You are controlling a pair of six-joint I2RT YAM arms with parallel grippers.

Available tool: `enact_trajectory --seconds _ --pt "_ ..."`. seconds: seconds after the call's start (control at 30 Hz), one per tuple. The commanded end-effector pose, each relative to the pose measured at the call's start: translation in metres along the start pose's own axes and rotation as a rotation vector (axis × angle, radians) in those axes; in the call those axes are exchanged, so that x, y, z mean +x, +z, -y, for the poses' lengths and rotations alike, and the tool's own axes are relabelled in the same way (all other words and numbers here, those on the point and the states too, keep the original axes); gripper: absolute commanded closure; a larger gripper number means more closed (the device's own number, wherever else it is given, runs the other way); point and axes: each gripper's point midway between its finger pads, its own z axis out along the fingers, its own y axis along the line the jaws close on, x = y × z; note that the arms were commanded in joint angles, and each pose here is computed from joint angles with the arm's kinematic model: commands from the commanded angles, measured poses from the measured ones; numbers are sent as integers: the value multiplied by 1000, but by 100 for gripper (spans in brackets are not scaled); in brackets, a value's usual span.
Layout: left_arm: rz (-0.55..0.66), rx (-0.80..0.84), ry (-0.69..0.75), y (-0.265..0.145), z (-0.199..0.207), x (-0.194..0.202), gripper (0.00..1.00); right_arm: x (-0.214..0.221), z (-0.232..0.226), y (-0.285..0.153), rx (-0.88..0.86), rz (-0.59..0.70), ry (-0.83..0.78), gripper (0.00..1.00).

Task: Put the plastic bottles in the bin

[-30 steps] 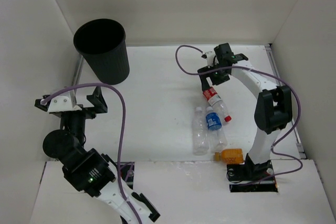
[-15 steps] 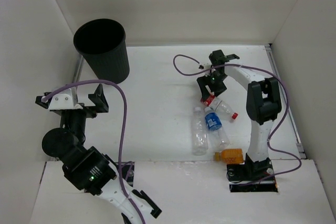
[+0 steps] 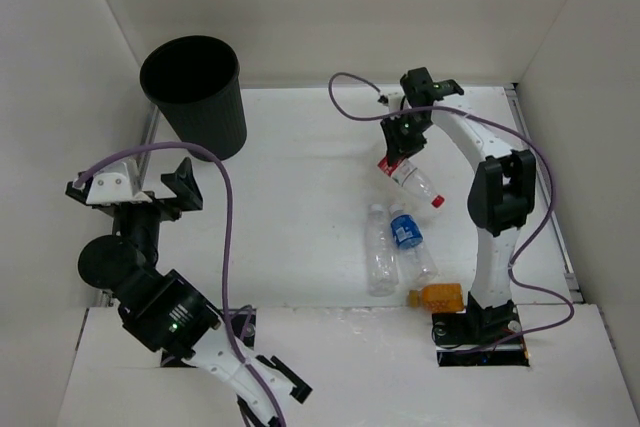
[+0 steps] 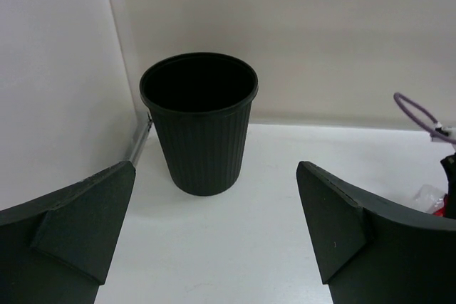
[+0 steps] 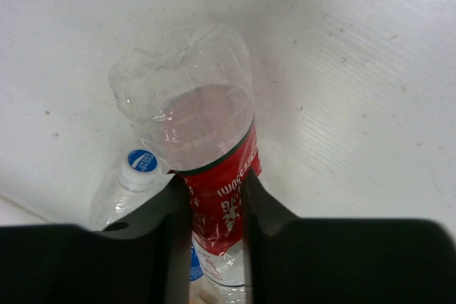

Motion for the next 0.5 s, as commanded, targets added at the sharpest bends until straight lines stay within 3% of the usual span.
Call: enact_trajectory --seconds 0.0,0.1,0.2,0.37,0.47 --pt "-6 16 -73 17 -13 5 0 -35 -15 -50 -9 127 -27 97" --pt "-24 65 -194 36 -24 12 0 -75 -32 -105 -8 278 -43 98" --pt "-86 238 -366 62 -15 20 0 -113 -64 -168 -95 473 -41 98" --pt "-299 771 -527 89 74 29 0 -129 -138 -237 -321 670 -156 98" --pt "-371 970 -546 94 121 27 0 -125 -168 -264 -414 728 -236 100"
